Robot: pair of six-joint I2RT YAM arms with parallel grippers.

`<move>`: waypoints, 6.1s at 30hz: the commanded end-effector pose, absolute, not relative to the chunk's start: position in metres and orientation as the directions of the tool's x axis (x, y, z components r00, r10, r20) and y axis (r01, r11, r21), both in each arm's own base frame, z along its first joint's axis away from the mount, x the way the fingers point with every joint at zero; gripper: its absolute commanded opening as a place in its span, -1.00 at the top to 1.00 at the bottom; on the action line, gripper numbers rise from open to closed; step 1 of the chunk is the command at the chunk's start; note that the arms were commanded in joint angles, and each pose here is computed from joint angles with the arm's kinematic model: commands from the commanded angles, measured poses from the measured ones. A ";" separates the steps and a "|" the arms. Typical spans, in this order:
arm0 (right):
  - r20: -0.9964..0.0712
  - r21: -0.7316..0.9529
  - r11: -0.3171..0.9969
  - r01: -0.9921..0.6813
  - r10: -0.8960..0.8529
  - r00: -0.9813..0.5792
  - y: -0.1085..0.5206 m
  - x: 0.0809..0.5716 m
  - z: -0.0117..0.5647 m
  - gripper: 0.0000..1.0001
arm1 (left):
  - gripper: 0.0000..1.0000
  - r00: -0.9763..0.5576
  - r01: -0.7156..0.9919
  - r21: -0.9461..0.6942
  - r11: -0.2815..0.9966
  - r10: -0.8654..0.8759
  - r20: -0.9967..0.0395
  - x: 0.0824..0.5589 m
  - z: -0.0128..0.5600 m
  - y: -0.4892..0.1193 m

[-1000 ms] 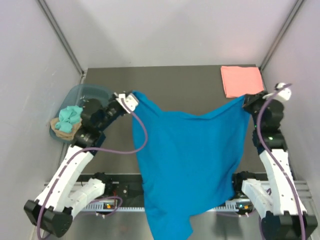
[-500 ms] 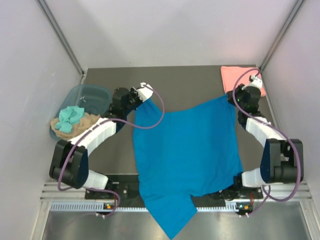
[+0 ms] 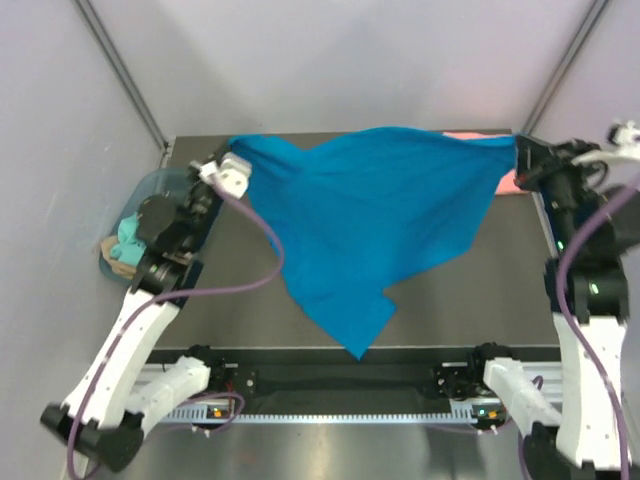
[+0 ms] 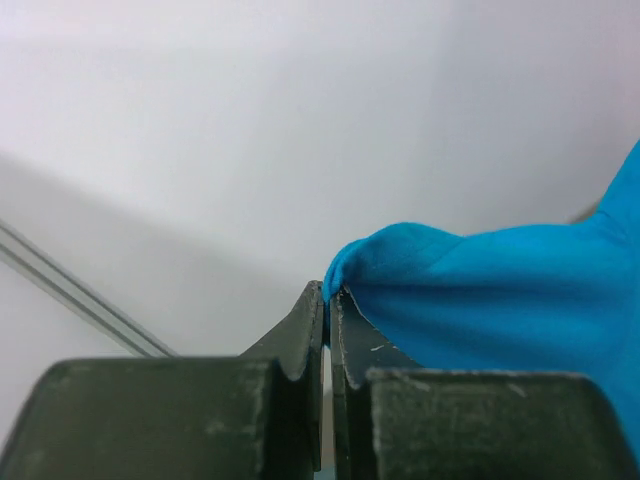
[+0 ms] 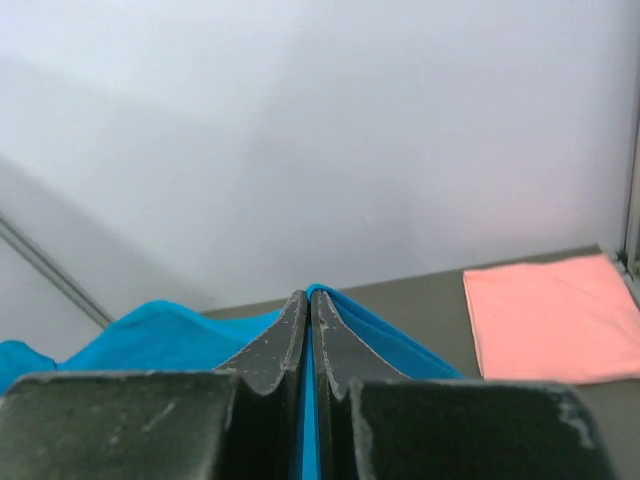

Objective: Fold and stack the t-shirts
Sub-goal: Flatten the tshirt out

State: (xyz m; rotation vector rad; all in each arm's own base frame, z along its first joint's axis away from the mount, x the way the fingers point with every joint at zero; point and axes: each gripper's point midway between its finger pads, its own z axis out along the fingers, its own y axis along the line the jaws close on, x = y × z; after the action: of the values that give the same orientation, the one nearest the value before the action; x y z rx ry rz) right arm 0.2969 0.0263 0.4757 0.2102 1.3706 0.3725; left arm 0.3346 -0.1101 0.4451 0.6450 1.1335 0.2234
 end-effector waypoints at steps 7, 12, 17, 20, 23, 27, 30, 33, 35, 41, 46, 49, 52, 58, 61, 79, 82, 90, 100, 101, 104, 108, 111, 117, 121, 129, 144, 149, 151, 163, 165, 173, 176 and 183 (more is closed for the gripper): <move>-0.898 0.367 0.899 -0.239 0.410 0.163 0.044 0.161 0.506 1.00 | 1.00 0.671 0.190 0.553 0.811 0.304 -0.676 0.194 0.542 -0.092; -0.859 0.349 0.881 -0.319 0.437 0.267 0.051 0.093 0.540 1.00 | 1.00 0.756 0.210 0.571 0.794 0.239 -0.610 0.129 0.575 -0.084; -0.833 0.342 0.895 -0.286 0.430 0.349 0.039 0.074 0.568 1.00 | 1.00 0.743 0.169 0.593 0.787 0.293 -0.601 0.118 0.585 -0.073; -0.847 0.348 0.908 -0.232 0.411 0.338 0.031 0.108 0.565 1.00 | 1.00 0.685 0.156 0.615 0.773 0.364 -0.631 0.144 0.578 -0.073; -0.870 0.353 0.916 -0.190 0.396 0.293 0.027 0.160 0.547 1.00 | 1.00 0.590 0.171 0.632 0.756 0.435 -0.680 0.189 0.546 -0.078; -0.900 0.352 0.923 -0.158 0.380 0.215 0.027 0.232 0.503 1.00 | 1.00 0.448 0.270 0.631 0.727 0.485 -0.751 0.246 0.480 -0.095; -0.917 0.357 0.924 -0.136 0.375 0.138 0.028 0.293 0.447 1.00 | 1.00 0.344 0.332 0.594 0.733 0.492 -0.800 0.283 0.419 -0.106; -0.929 0.357 0.926 -0.126 0.366 0.059 0.031 0.355 0.384 1.00 | 1.00 0.285 0.339 0.548 0.765 0.471 -0.835 0.321 0.370 -0.115; -0.931 0.363 0.924 -0.117 0.364 -0.015 0.033 0.401 0.335 1.00 | 1.00 0.220 0.339 0.525 0.781 0.477 -0.851 0.353 0.330 -0.121; -0.917 0.385 0.918 -0.097 0.369 -0.151 0.034 0.489 0.237 1.00 | 1.00 0.093 0.327 0.538 0.777 0.540 -0.837 0.441 0.235 -0.140; -0.900 0.419 0.900 -0.120 0.394 -0.186 0.038 0.538 0.214 1.00 | 1.00 0.099 0.288 0.609 0.739 0.610 -0.786 0.511 0.205 -0.154; -0.900 0.421 0.897 -0.132 0.395 -0.185 0.039 0.559 0.214 1.00 | 1.00 0.062 0.273 0.625 0.731 0.635 -0.770 0.543 0.193 -0.152; -0.903 0.417 0.898 -0.142 0.391 -0.175 0.040 0.575 0.219 1.00 | 1.00 0.091 0.256 0.630 0.733 0.631 -0.771 0.564 0.192 -0.155; -0.908 0.416 0.894 -0.167 0.398 -0.130 0.039 0.600 0.230 1.00 | 1.00 0.097 0.198 0.640 0.742 0.635 -0.767 0.607 0.189 -0.151; -0.909 0.417 0.883 -0.215 0.405 -0.102 0.044 0.602 0.240 1.00 | 1.00 0.099 0.116 0.651 0.750 0.643 -0.759 0.625 0.200 -0.133; -0.950 0.292 0.935 -0.202 0.308 0.049 0.042 0.379 0.488 1.00 | 1.00 0.534 0.001 0.479 0.878 0.405 -0.743 0.405 0.505 -0.152; -0.946 0.294 0.937 -0.188 0.313 0.084 0.039 0.322 0.512 1.00 | 1.00 0.563 -0.003 0.459 0.889 0.380 -0.734 0.360 0.535 -0.143; -0.925 0.290 0.928 -0.232 0.335 0.182 0.042 0.168 0.549 1.00 | 1.00 0.689 -0.030 0.426 0.904 0.327 -0.647 0.245 0.599 -0.088; -0.873 0.296 0.904 -0.308 0.387 0.297 0.048 0.092 0.574 1.00 | 1.00 0.764 -0.062 0.483 0.873 0.354 -0.540 0.181 0.644 -0.066; -0.871 0.297 0.907 -0.299 0.385 0.304 0.046 0.096 0.575 1.00 | 1.00 0.758 -0.085 0.496 0.864 0.379 -0.530 0.185 0.647 -0.066; -0.878 0.309 0.916 -0.256 0.378 0.294 0.040 0.132 0.571 1.00 | 1.00 0.694 -0.171 0.562 0.810 0.503 -0.515 0.219 0.649 -0.072; -0.900 0.334 0.928 -0.164 0.366 0.238 0.027 0.217 0.543 1.00 | 1.00 0.566 -0.193 0.667 0.719 0.637 -0.523 0.302 0.625 -0.104; -0.924 0.340 0.933 -0.122 0.355 0.143 0.025 0.288 0.495 1.00 | 1.00 0.480 -0.128 0.720 0.682 0.678 -0.557 0.363 0.574 -0.132; -0.921 0.389 0.909 -0.150 0.380 -0.084 0.042 0.423 0.347 1.00 | 1.00 0.322 0.021 0.792 0.610 0.746 -0.583 0.450 0.447 -0.200; -0.893 0.443 0.883 -0.155 0.419 -0.166 0.045 0.493 0.265 1.00 | 1.00 0.159 0.140 0.768 0.625 0.752 -0.640 0.512 0.338 -0.215; -0.811 0.545 0.825 -0.146 0.476 -0.339 0.046 0.608 0.166 1.00 | 1.00 -0.097 0.257 0.680 0.687 0.718 -0.689 0.619 0.140 -0.183; -0.872 0.475 0.871 -0.124 0.446 -0.203 0.023 0.649 0.194 1.00 | 1.00 0.032 0.078 0.599 0.797 0.598 -0.801 0.658 0.192 -0.116; -0.885 0.454 0.881 -0.131 0.429 -0.178 0.021 0.648 0.215 1.00 | 1.00 0.068 0.058 0.601 0.797 0.598 -0.799 0.654 0.214 -0.116; -0.886 0.451 0.883 -0.126 0.427 -0.180 0.020 0.649 0.216 1.00 | 1.00 0.063 0.051 0.601 0.797 0.598 -0.799 0.656 0.215 -0.113; -0.920 0.390 0.904 -0.173 0.388 -0.050 0.026 0.586 0.345 1.00 | 1.00 0.257 0.037 0.567 0.823 0.540 -0.801 0.576 0.338 -0.146; -0.927 0.370 0.911 -0.182 0.374 -0.011 0.026 0.556 0.390 1.00 | 1.00 0.315 0.028 0.551 0.834 0.515 -0.797 0.544 0.377 -0.153; -0.951 0.306 0.935 -0.180 0.308 -0.013 0.031 0.450 0.467 1.00 | 1.00 0.347 -0.050 0.463 0.885 0.450 -0.823 0.455 0.456 -0.114; -0.953 0.295 0.935 -0.197 0.303 0.011 0.036 0.414 0.486 1.00 | 1.00 0.358 -0.070 0.459 0.886 0.452 -0.817 0.432 0.472 -0.103; -0.947 0.267 0.928 -0.259 0.302 0.107 0.048 0.334 0.542 1.00 | 1.00 0.431 -0.073 0.457 0.887 0.441 -0.787 0.371 0.519 -0.085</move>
State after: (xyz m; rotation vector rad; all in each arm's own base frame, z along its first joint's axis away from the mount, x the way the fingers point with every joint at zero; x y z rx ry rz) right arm 0.3669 0.0448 0.5235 0.0594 1.4269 0.4182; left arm 0.3981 -0.0938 0.5016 0.3795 1.1072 0.3391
